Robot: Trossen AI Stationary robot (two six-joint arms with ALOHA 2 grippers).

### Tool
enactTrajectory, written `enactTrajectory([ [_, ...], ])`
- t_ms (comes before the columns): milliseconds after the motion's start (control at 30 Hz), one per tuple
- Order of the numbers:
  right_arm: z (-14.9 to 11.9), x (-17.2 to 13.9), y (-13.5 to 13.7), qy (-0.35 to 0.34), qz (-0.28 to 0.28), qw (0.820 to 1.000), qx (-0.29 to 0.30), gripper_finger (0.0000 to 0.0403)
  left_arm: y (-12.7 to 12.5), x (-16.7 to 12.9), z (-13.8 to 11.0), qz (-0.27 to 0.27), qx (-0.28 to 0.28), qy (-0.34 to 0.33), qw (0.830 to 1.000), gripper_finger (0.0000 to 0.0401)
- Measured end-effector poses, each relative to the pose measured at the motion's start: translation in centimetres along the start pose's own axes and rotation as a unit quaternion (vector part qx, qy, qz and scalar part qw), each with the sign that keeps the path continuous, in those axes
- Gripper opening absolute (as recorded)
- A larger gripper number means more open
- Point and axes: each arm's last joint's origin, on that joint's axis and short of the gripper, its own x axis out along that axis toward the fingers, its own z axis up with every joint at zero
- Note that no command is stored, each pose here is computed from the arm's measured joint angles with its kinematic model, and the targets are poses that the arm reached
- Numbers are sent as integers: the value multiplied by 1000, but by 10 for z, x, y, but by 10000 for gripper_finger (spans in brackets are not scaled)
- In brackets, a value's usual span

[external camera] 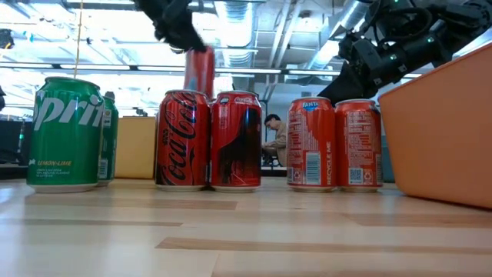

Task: Sort soda cans
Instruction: Put the top right orange soda can into the yellow bin

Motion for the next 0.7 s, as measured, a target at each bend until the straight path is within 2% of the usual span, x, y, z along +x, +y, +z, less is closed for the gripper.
enactTrajectory([
  [333, 4, 0, 0, -21, 2, 1000, 5, 139, 12, -6, -61, 35, -55, -13, 998, 263],
  [567, 4, 0, 0, -22, 2, 1000, 6, 139, 12, 12, -100, 34, -83, 5, 996, 263],
  [700, 4, 0, 0, -22, 2, 1000, 6, 139, 11, 20, -114, 32, -95, 4, 995, 263],
])
